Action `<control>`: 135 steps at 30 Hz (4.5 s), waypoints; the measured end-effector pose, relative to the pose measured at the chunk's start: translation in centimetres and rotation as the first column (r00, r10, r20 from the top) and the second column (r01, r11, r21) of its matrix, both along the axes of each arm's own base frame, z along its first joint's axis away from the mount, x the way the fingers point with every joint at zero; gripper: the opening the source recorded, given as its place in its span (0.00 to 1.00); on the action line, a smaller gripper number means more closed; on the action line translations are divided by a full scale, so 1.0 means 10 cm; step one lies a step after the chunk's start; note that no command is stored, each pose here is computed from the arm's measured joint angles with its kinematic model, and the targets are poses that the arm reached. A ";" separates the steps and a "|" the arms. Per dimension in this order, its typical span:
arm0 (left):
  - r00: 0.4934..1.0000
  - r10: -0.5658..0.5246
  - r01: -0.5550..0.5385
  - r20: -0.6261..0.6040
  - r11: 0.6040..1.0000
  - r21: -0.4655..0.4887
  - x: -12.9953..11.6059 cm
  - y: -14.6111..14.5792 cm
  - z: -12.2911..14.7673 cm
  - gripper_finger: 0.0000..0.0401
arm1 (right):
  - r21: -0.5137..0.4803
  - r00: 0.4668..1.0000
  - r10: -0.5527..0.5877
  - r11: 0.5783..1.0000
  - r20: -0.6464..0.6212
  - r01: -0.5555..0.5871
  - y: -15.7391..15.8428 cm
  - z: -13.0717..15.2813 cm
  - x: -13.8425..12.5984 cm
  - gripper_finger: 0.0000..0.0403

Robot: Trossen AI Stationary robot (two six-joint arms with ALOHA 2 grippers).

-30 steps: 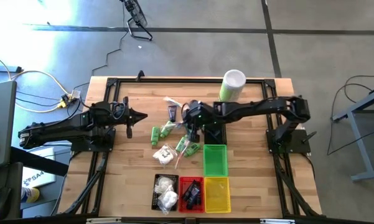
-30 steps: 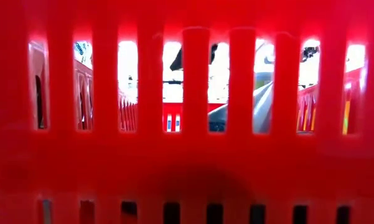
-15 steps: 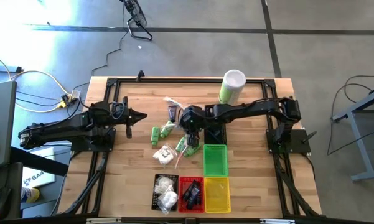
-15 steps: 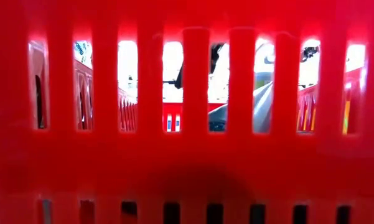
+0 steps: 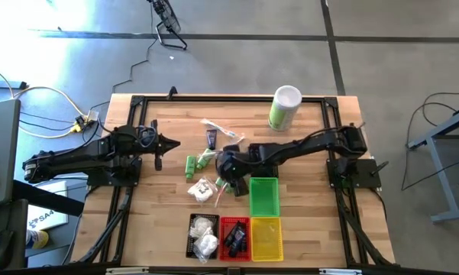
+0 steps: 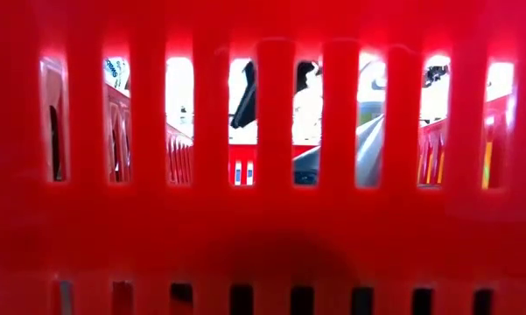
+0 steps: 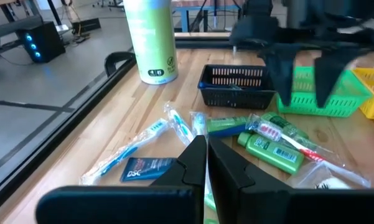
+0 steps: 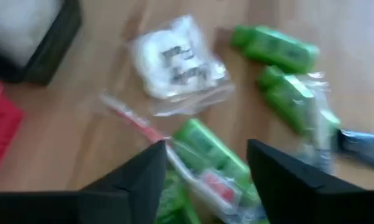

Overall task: Pick & Place Travel size toiletries
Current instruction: Put the orange toothbrush into the yellow bin

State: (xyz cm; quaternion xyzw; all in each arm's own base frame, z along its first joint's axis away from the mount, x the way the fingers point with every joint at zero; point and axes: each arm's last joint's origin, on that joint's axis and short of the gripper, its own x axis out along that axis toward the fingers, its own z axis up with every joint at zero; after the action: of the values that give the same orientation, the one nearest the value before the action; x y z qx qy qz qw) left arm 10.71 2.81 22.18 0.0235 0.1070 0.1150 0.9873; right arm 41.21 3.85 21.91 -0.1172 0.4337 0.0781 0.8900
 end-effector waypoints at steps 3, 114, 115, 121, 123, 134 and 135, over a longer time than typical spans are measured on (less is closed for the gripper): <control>1.000 0.001 -0.001 -0.003 1.000 -0.003 0.00 0.00 0.00 0.03 | -0.006 1.000 0.008 1.000 -0.030 -0.009 0.00 -0.14 0.05 0.61; 0.996 -0.009 -0.003 0.083 0.990 0.138 0.02 0.01 0.11 0.03 | 0.322 0.619 -0.615 0.532 -0.489 0.783 1.21 0.85 -1.48 0.13; 0.996 -0.009 -0.004 0.090 0.990 0.141 0.02 0.01 0.12 0.03 | 0.322 0.609 -0.618 0.520 -0.497 0.791 1.25 0.85 -1.51 0.13; 0.995 -0.009 -0.006 0.102 0.989 0.146 0.02 0.01 0.13 0.03 | 0.333 0.552 -0.632 0.442 -0.544 0.833 1.45 0.85 -1.65 0.13; 0.995 -0.011 -0.005 0.098 0.987 0.159 0.02 0.01 0.13 0.03 | 0.338 0.538 -0.632 0.420 -0.558 0.843 1.51 0.85 -1.69 0.13; 0.995 -0.011 -0.005 0.094 0.986 0.166 0.02 0.01 0.13 0.03 | 0.338 0.503 -0.618 0.373 -0.604 0.864 1.80 0.77 -1.82 0.13; 0.995 -0.011 -0.005 0.095 0.986 0.166 0.02 0.01 0.13 0.03 | 0.341 0.510 -0.613 0.379 -0.604 0.860 1.83 0.75 -1.81 0.13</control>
State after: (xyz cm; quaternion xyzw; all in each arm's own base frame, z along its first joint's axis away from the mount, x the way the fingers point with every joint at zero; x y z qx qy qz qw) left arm 10.88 2.90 23.45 0.1005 0.0498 0.1231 0.9860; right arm 23.07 22.16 29.44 0.4034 0.5505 -0.1812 0.7081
